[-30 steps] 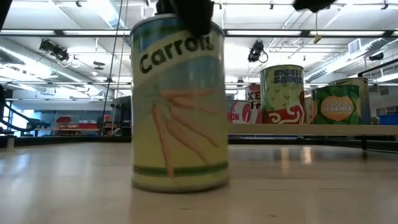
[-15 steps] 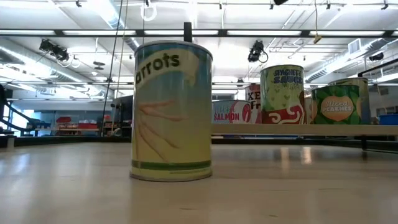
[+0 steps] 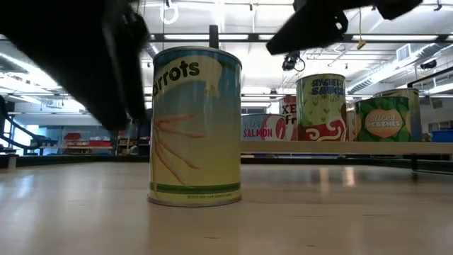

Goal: Pick and place cans onto a shelf
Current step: Put the light yellow on the shelf aligned with the blue can

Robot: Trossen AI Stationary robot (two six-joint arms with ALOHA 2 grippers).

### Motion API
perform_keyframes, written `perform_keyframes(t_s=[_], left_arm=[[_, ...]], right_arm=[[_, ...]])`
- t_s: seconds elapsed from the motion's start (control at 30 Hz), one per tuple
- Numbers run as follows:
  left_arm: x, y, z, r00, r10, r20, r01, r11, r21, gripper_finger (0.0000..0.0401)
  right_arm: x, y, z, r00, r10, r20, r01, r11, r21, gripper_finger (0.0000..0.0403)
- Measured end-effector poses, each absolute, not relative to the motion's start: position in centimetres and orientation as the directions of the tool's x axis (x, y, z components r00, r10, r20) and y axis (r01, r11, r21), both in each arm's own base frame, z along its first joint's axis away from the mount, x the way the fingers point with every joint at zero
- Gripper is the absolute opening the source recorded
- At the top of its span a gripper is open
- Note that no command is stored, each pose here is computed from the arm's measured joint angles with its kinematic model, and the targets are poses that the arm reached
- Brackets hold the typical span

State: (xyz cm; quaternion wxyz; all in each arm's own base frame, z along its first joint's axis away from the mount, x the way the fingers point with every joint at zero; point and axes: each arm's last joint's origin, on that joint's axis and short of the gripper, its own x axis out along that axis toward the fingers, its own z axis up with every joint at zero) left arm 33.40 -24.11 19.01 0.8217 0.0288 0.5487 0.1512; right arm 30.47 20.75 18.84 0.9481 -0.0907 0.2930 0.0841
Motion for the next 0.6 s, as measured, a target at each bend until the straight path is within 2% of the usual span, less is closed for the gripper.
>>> perform_keyframes(t_s=[0.17,0.6], left_arm=[[34.6,-23.9,17.3,0.423,0.18,-0.888,-0.169,0.979,0.118,0.028],[36.8,-25.8,19.6,0.627,0.016,-0.779,-0.041,0.999,-0.012,0.0263]], right_arm=[[30.2,20.7,18.6,0.792,0.104,-0.601,-0.221,0.967,-0.123,0.0355],[28.4,20.6,20.5,0.769,0.111,-0.629,-0.202,0.977,-0.075,0.0354]])
